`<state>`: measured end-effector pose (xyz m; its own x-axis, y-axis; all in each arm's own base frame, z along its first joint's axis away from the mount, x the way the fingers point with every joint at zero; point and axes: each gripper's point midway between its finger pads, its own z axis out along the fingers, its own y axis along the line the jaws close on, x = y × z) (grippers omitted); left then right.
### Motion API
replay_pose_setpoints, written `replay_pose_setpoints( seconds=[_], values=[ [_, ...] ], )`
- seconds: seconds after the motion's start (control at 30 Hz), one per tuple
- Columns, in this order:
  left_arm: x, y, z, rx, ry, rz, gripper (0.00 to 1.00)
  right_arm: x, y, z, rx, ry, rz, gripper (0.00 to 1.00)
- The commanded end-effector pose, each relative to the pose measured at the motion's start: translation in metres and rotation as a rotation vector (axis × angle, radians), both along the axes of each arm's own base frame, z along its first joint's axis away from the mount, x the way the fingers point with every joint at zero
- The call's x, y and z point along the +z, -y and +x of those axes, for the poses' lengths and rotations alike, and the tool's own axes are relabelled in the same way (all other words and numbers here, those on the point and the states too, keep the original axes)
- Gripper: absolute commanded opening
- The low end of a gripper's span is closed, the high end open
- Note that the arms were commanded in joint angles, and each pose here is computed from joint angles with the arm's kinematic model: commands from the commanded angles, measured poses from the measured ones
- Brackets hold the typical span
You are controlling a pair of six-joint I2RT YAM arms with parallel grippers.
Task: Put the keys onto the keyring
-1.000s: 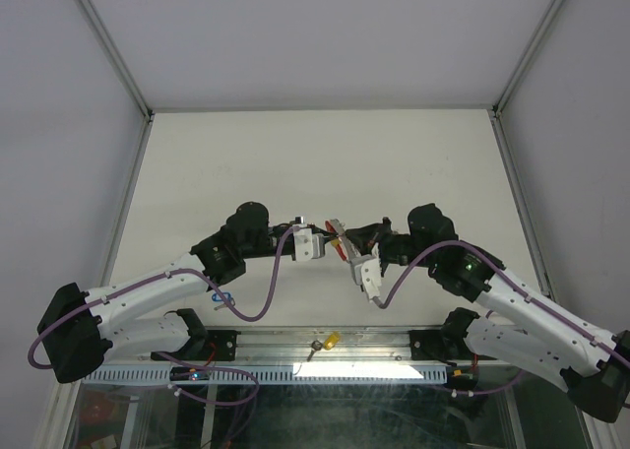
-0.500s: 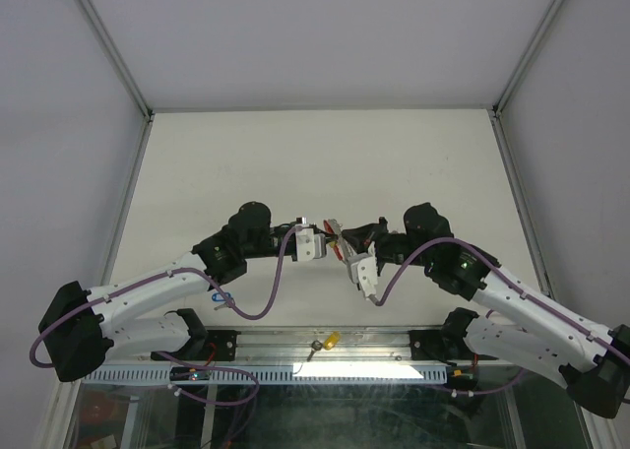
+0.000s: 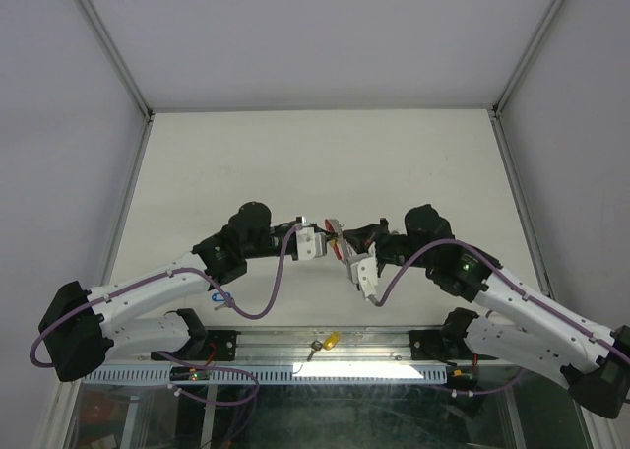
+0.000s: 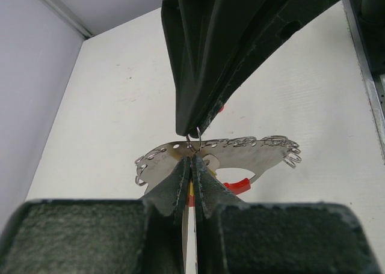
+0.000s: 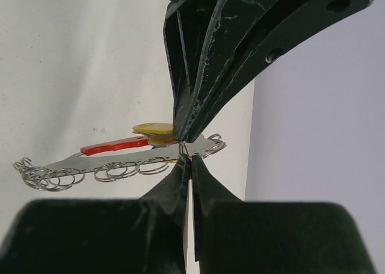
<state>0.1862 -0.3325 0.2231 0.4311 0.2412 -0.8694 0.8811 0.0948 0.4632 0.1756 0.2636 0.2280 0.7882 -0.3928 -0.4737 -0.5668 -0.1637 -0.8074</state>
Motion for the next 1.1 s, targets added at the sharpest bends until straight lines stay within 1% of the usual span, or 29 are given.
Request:
replay_pose_setpoints(
  seconds=[0.0,0.1,0.23,0.37,0.47,0.53,0.63,0.8,0.87,0.97,1.07],
  values=[
    [0.044,0.004,0.003,0.026,0.056,-0.118,0.0,0.035,0.003,0.002,-0.044,0.034,0.094,0.0],
    [0.051,0.0,0.006,0.071,-0.001,-0.179,0.0,0.037,0.007,0.002,-0.097,-0.03,0.131,0.0],
    [0.052,-0.008,0.009,0.145,-0.136,-0.249,0.0,0.039,0.015,0.003,-0.196,-0.159,0.196,0.0],
    [0.036,-0.015,0.006,0.195,-0.271,-0.268,0.0,0.04,0.021,-0.005,-0.245,-0.296,0.263,0.0],
    [0.024,-0.021,0.005,0.239,-0.358,-0.289,0.0,0.038,0.023,-0.012,-0.301,-0.445,0.324,0.0],
    [0.017,-0.023,0.001,0.246,-0.41,-0.298,0.0,0.035,0.025,-0.015,-0.334,-0.521,0.337,0.0],
    [0.026,-0.025,-0.011,0.202,-0.439,-0.354,0.0,0.03,0.027,-0.025,-0.359,-0.638,0.326,0.0],
    [0.049,-0.027,-0.028,0.111,-0.437,-0.428,0.0,0.021,0.031,-0.043,-0.363,-0.763,0.276,0.0],
    [0.055,-0.025,-0.034,0.077,-0.449,-0.443,0.0,0.023,0.029,-0.048,-0.377,-0.836,0.295,0.0],
    [0.061,-0.023,-0.036,0.061,-0.48,-0.482,0.0,0.025,0.019,-0.057,-0.334,-0.927,0.327,0.0],
    [0.067,-0.021,-0.038,0.033,-0.506,-0.521,0.0,0.032,0.012,-0.059,-0.315,-0.987,0.4,0.0]
  ],
)
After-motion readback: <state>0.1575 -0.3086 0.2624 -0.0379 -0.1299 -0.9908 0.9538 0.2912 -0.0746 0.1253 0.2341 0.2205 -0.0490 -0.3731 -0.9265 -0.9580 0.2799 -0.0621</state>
